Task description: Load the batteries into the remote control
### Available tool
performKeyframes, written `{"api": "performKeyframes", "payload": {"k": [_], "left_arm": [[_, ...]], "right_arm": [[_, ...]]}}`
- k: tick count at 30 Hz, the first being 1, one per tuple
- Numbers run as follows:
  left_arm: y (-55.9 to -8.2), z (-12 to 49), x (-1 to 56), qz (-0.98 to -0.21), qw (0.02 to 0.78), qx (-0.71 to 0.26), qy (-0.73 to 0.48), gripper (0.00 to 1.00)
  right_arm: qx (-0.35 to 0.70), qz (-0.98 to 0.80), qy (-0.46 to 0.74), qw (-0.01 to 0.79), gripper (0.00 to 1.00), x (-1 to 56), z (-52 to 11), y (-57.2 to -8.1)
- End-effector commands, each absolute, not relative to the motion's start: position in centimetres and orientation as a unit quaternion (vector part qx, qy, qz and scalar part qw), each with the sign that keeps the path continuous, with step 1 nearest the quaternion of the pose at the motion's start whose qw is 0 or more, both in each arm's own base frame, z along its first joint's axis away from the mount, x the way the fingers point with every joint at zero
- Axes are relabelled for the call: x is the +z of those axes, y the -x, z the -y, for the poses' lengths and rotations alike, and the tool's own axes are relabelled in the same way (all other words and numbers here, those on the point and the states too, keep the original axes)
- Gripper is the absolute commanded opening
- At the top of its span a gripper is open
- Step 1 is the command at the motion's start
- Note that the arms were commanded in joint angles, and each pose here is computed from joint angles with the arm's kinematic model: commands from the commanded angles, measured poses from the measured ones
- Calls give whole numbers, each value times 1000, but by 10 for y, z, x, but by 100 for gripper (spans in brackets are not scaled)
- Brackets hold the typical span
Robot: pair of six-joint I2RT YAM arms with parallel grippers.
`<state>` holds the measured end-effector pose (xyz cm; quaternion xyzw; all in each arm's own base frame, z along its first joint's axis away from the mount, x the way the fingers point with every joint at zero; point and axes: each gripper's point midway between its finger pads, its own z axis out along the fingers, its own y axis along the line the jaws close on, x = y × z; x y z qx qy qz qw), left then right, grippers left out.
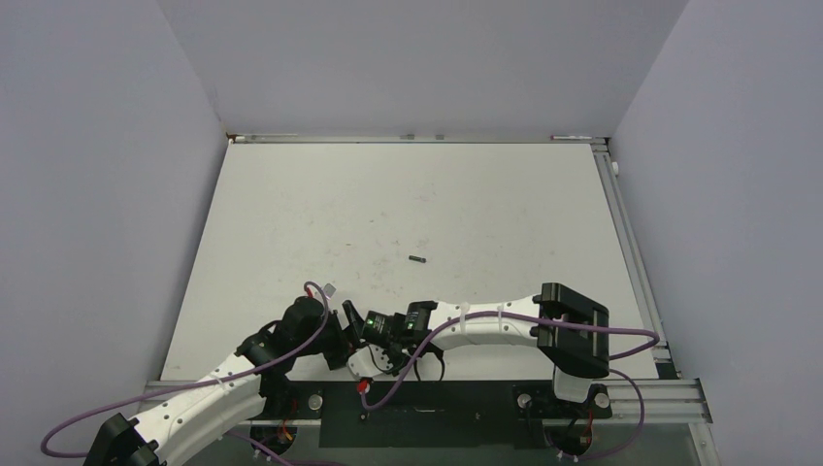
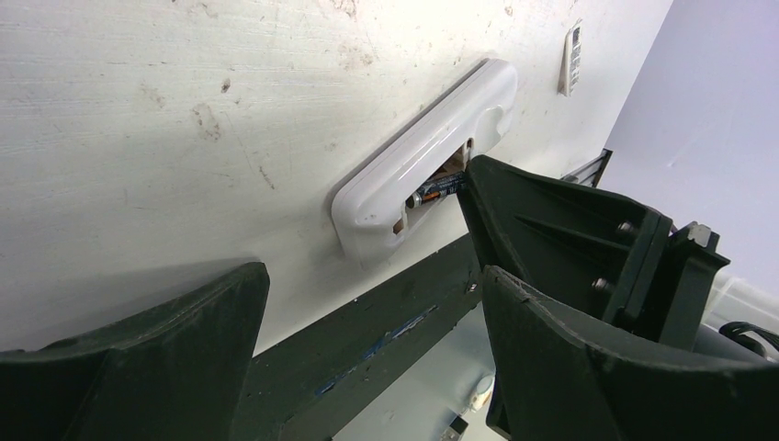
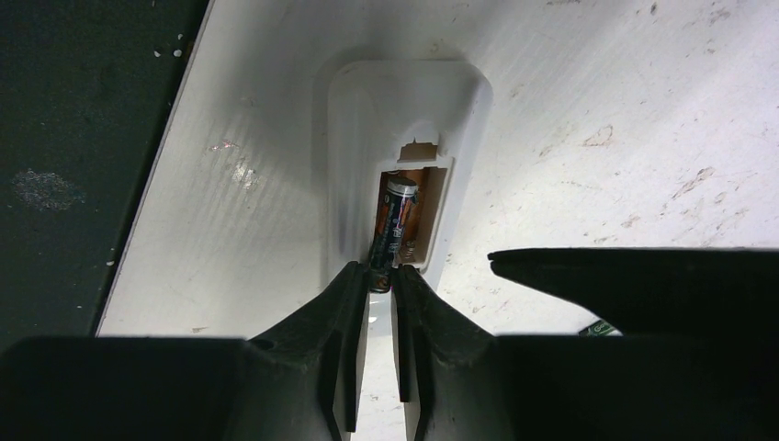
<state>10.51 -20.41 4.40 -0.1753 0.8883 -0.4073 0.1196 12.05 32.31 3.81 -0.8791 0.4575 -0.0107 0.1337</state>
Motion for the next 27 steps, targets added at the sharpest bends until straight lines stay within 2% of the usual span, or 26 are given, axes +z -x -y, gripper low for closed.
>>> {"api": "performKeyframes", "payload": {"k": [1,19,27], "left_arm": [[-110,209,54,-878,131,-428,170,83],[-111,210,54,-879,132,-427,167,83],[-112,210,53,-880,132,-425,164,83]], "right_arm": [[-19,-462,871,166,18,56,-337,-128],[-24,-472,849,235,25,90,-346,-140],[15,-514,808,288,27,121,-347,-148]]}}
